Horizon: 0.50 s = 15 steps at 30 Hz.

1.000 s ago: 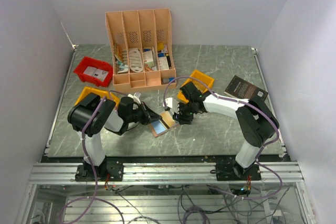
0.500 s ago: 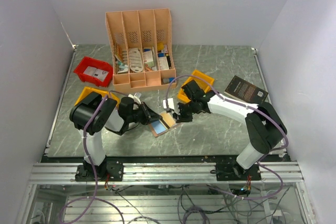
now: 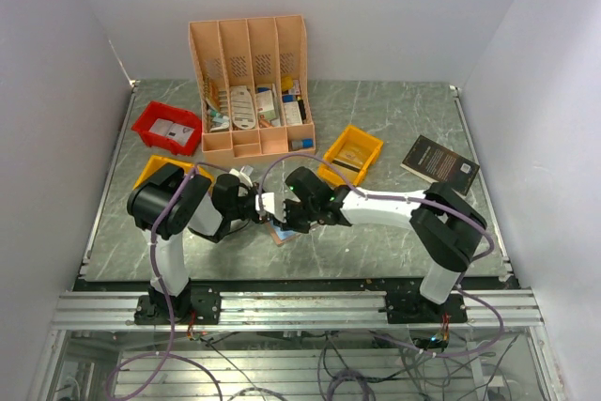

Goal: Put the credit cards into the card holder
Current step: Adjust the card holder at the center of the board.

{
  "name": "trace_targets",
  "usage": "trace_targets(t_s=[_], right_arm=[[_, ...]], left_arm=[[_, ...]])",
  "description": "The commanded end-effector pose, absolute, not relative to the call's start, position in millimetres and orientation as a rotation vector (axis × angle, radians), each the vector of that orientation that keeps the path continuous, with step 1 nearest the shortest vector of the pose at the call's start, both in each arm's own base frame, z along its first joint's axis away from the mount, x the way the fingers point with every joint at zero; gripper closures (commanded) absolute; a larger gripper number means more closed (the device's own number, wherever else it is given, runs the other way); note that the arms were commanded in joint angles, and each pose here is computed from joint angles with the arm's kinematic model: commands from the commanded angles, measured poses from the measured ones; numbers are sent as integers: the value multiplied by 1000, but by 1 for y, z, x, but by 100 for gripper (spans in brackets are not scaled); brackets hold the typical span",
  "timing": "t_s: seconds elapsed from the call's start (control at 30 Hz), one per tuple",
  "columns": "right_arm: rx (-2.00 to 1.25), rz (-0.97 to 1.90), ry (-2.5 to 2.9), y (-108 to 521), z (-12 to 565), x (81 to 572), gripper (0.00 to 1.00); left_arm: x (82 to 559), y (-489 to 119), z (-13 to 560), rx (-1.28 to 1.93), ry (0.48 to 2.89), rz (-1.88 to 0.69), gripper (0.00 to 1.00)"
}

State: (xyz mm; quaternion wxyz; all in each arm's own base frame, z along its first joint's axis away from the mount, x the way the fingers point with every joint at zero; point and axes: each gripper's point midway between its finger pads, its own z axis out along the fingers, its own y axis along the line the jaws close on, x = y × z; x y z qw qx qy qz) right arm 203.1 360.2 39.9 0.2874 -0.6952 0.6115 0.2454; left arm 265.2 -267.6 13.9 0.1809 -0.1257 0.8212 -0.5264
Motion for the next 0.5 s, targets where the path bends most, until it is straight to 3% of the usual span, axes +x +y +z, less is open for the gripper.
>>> trace_targets(t_s=[0.0, 0.47], right_arm=[[-1708, 484, 1722, 366, 33, 232, 100], [-1686, 246, 1781, 349, 14, 252, 100]], left_arm=[[253, -261, -13, -381, 2417, -1412, 82], [253, -261, -13, -379, 2416, -1412, 78]])
